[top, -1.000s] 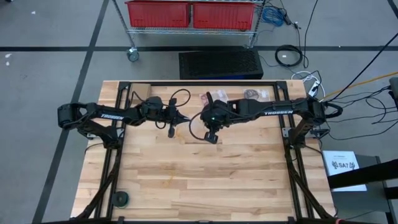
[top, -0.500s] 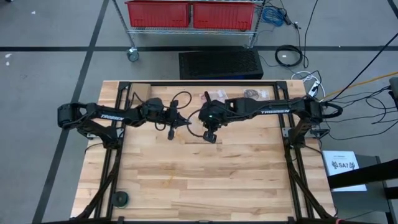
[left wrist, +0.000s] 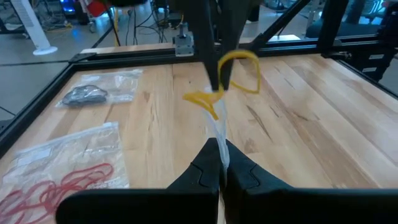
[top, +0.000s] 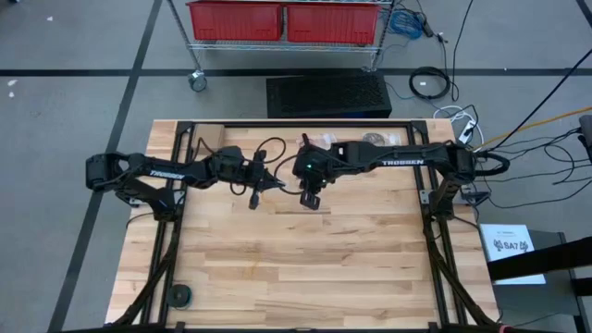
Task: Sort rubber bands
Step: Put the top right yellow rubber band into the top left transparent zip lock bag
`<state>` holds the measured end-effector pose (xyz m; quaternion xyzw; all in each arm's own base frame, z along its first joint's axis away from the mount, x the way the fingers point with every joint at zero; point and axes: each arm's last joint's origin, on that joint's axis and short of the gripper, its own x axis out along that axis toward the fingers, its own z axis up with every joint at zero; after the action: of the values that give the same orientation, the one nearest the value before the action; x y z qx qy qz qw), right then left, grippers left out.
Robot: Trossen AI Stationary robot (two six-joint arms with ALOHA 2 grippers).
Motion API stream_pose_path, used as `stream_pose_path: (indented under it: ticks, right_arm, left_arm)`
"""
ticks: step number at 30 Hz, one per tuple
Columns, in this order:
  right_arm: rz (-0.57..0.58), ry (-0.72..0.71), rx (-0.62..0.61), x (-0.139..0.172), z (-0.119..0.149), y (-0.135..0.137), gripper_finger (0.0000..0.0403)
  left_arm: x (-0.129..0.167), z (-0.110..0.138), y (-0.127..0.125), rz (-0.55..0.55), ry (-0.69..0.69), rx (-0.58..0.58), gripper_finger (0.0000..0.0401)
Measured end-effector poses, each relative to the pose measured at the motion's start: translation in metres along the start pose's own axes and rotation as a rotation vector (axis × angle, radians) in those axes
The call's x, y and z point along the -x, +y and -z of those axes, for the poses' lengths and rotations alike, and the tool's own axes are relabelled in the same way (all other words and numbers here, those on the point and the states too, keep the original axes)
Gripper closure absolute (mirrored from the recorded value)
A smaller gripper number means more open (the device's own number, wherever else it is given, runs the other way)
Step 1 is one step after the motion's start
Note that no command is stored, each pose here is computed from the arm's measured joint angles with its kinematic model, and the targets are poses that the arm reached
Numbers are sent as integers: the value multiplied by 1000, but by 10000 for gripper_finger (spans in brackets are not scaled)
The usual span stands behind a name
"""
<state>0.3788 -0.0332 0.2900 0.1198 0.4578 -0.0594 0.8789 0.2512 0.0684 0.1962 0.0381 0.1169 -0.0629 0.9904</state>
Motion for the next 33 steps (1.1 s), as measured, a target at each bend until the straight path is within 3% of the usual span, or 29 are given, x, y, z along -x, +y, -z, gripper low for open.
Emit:
stream_pose_path:
  ticks: [16, 21, 26, 33]
  right_arm:
    - [13, 37, -25, -23, 0, -9, 403]
    - [3, 22, -60, -16, -2, -14, 403]
    - [74, -14, -68, -8, -4, -18, 403]
    - [23, 4, -60, -18, -3, -14, 403]
  left_arm:
    - [-2, -1, -4, 20, -5, -5, 401]
    - [-2, -2, -5, 26, -5, -7, 401]
    - [-2, -2, -5, 26, -5, -16, 401]
    - [-2, -2, -5, 26, -5, -16, 401]
